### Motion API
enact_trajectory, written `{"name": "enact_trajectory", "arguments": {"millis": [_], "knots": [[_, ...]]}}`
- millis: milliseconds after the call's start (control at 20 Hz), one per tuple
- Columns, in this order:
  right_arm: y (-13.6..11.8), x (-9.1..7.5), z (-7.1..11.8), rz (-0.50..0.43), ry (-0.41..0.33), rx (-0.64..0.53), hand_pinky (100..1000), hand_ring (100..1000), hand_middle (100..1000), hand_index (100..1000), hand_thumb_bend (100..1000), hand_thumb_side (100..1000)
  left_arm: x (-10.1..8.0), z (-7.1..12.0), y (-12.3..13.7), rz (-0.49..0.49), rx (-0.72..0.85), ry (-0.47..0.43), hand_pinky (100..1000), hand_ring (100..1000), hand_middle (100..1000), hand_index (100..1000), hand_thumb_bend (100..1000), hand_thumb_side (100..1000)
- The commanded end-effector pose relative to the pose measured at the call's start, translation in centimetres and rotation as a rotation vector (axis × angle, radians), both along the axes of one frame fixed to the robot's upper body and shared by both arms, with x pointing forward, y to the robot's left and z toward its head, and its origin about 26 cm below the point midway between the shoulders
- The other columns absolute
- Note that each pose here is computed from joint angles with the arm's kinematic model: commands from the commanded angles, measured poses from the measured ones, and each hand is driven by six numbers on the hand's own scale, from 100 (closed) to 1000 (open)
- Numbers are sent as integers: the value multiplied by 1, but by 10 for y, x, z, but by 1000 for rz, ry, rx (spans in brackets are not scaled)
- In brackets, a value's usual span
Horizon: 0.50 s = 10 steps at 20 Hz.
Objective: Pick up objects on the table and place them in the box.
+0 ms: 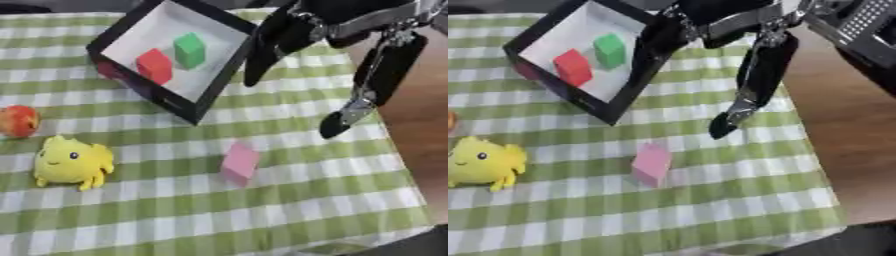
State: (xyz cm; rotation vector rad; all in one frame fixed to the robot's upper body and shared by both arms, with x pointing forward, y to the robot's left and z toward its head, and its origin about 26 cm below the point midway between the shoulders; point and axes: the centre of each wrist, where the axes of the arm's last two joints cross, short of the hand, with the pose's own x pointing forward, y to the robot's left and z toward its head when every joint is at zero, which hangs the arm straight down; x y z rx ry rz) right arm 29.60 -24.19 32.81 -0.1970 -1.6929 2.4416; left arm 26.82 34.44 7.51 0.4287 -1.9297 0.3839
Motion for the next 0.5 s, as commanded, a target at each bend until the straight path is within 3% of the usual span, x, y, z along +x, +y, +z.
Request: {"name": "enact_trajectory", "arguments": {"millis": [50,500], "knots": [[7,-3,3,22,-32,-55,864,805,765,862,521,184,0,9,5,-1,35,-16,911,637,745,839,260,710],[15,11,-10,22,-37,-67,848,795,760,858,524,180,0,8,4,-6,29,-15,911,637,746,839,259,712]]}}
